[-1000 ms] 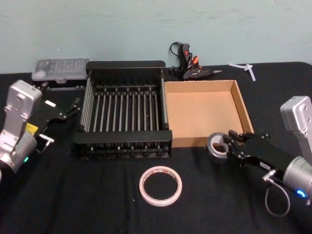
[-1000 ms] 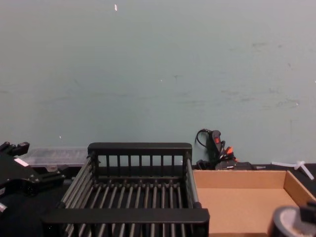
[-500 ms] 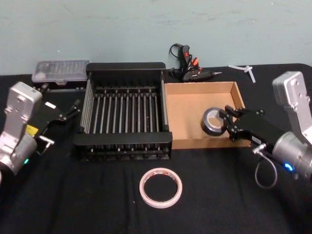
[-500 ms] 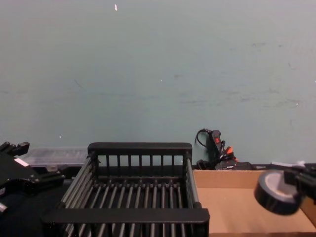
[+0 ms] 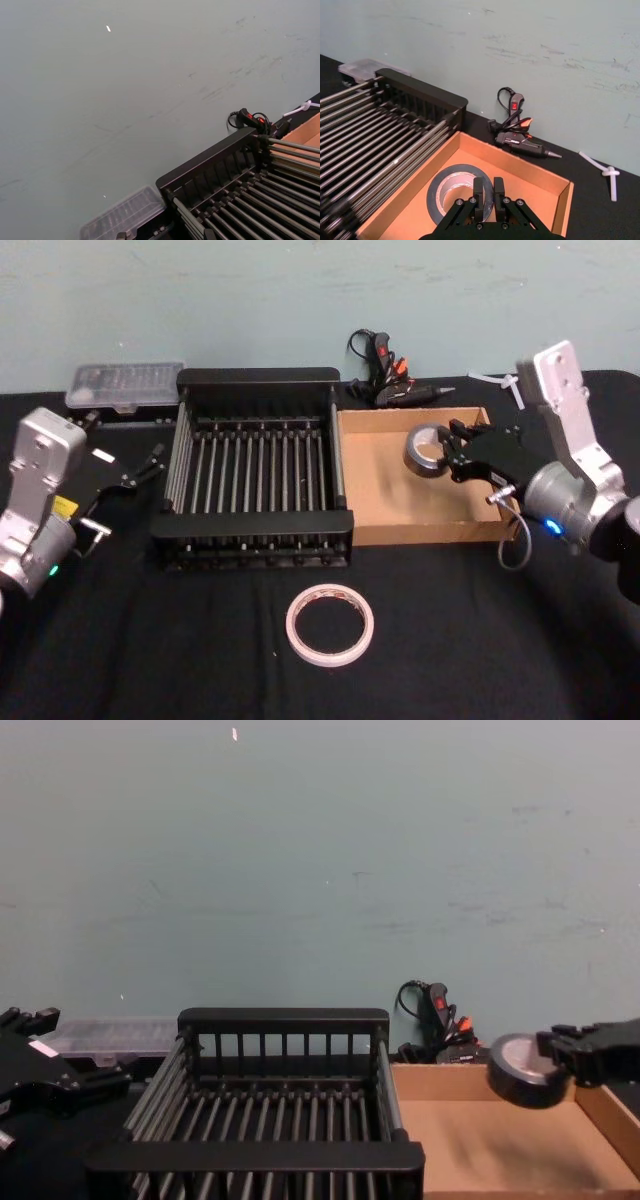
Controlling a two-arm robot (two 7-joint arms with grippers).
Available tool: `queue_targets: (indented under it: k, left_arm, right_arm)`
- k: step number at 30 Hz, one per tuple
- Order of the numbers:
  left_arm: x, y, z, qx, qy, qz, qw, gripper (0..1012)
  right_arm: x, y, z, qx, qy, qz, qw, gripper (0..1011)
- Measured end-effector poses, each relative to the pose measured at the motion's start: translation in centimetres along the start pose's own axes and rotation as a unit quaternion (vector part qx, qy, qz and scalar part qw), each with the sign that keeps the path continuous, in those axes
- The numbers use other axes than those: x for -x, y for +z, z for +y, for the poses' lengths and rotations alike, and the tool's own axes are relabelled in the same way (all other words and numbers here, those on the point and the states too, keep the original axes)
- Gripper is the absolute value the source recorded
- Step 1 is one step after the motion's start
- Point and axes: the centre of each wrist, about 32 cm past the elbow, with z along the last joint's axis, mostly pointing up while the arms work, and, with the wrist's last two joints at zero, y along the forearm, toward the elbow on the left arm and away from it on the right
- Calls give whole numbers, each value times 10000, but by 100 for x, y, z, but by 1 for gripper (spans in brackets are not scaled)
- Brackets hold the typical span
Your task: Pick up the white tape and place it into the black box , Pick up the silver tape and place it into the brown box.
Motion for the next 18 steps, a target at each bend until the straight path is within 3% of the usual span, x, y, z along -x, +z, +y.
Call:
queue_targets:
  k: [12,18]
  left_arm:
    - [0,0,0,0,0,0,10000,1001]
    - [0,0,0,0,0,0,10000,1001]
  right_arm:
    - [-28,33,430,334,-165,68,9993,127]
    - [-33,7,559,506,-202,130,9984,127]
